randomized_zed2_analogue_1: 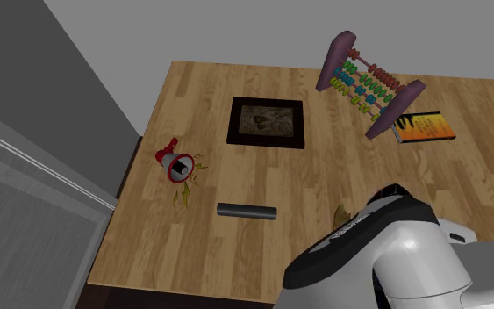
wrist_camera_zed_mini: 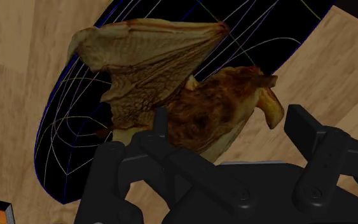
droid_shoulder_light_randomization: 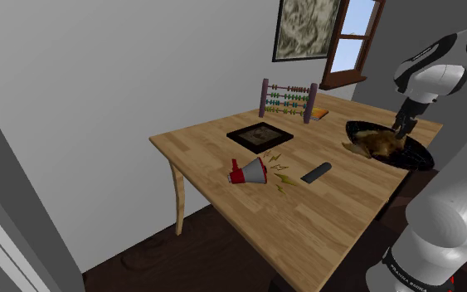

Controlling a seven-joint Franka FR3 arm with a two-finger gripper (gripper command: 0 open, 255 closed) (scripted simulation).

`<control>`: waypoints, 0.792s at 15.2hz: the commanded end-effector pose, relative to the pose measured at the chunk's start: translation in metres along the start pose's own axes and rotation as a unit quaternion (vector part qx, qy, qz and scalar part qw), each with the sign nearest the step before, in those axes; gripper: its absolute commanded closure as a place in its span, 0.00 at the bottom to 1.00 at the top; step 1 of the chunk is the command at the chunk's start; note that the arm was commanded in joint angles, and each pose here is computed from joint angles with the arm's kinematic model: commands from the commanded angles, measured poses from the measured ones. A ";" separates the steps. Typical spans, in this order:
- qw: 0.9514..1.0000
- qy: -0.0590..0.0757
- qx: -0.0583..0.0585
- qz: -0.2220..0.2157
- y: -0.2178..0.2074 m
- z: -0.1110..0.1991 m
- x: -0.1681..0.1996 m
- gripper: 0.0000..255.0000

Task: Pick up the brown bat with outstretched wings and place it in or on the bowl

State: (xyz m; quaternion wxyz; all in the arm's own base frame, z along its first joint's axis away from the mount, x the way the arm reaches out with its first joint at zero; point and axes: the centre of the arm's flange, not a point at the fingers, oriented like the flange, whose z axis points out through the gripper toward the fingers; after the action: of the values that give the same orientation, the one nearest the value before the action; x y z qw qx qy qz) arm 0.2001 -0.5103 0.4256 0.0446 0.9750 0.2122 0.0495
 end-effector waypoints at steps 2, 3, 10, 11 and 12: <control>1.000 0.000 0.000 0.000 0.000 -0.013 0.000 0.00; 1.000 0.000 0.000 0.000 0.000 -0.026 0.000 0.00; 1.000 0.000 0.000 0.000 0.000 -0.050 0.000 0.00; 1.000 0.000 0.000 0.000 0.000 -0.050 0.000 0.00; 1.000 0.000 0.000 0.000 0.000 -0.050 0.000 0.00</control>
State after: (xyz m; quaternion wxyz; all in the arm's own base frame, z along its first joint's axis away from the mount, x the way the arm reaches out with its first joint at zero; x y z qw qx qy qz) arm 0.1945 -0.5072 0.4752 0.0446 0.9750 0.2122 0.0496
